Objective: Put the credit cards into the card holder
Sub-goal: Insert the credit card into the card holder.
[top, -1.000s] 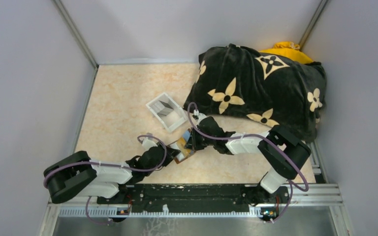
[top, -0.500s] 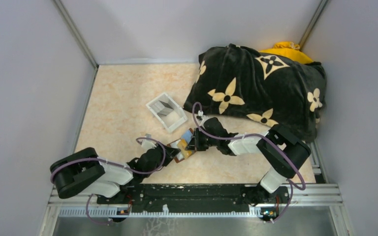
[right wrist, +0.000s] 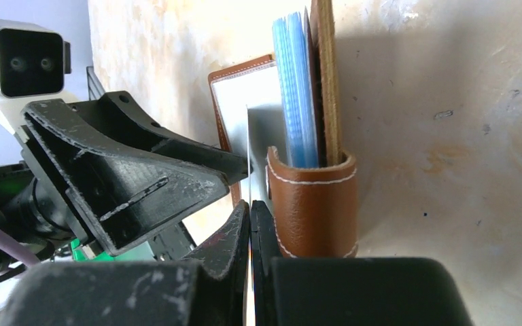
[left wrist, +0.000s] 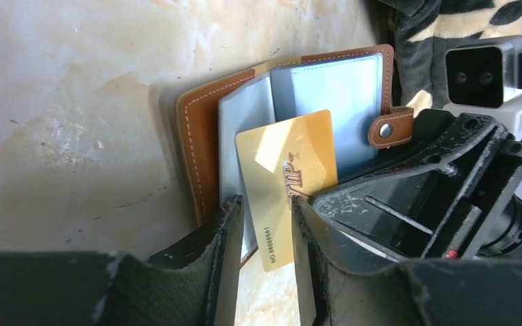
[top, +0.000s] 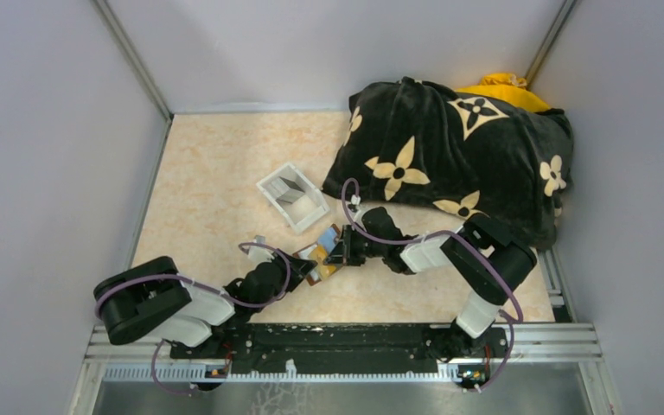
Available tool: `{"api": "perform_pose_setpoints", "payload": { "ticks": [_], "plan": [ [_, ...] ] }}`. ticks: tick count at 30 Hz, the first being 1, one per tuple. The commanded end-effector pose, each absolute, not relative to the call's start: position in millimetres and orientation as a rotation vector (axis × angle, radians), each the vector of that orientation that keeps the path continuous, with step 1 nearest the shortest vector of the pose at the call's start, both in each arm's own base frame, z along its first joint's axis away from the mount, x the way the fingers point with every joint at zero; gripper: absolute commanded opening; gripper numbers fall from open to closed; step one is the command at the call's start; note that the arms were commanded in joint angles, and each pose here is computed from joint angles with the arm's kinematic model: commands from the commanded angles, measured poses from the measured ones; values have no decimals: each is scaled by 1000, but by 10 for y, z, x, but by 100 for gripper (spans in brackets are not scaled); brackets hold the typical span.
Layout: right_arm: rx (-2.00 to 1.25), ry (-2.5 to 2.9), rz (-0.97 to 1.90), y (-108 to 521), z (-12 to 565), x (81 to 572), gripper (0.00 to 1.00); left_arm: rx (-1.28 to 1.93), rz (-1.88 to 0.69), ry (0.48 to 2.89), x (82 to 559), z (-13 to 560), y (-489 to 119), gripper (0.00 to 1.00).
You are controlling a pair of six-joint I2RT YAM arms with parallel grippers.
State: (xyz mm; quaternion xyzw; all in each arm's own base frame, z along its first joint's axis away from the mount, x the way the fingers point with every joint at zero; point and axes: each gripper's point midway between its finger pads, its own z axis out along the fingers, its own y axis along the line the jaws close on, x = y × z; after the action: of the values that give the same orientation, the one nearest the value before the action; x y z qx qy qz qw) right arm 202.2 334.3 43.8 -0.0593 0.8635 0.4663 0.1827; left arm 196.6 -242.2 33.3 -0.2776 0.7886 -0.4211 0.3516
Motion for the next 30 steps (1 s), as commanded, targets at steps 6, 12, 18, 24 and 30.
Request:
{"api": "perform_pose_setpoints", "payload": {
  "ticks": [6,12,18,24,30],
  "plan": [
    [-143,2368,1446,3440,556,2069,0,-705,-1055,2036,1981,307,-2355,40],
    [-121,2345,1482,3425,619,2099,0,-704,-1070,2038,1983,321,-2388,40],
    [-111,2338,1519,3423,640,2103,0,-721,-1070,2028,2007,339,-2391,43],
    [-96,2342,1554,3422,603,2067,0,-706,-1098,1997,2053,441,-2450,43],
    [-88,2337,1586,3439,600,2061,0,-708,-1119,1982,2075,494,-2480,43]
  ]
}}
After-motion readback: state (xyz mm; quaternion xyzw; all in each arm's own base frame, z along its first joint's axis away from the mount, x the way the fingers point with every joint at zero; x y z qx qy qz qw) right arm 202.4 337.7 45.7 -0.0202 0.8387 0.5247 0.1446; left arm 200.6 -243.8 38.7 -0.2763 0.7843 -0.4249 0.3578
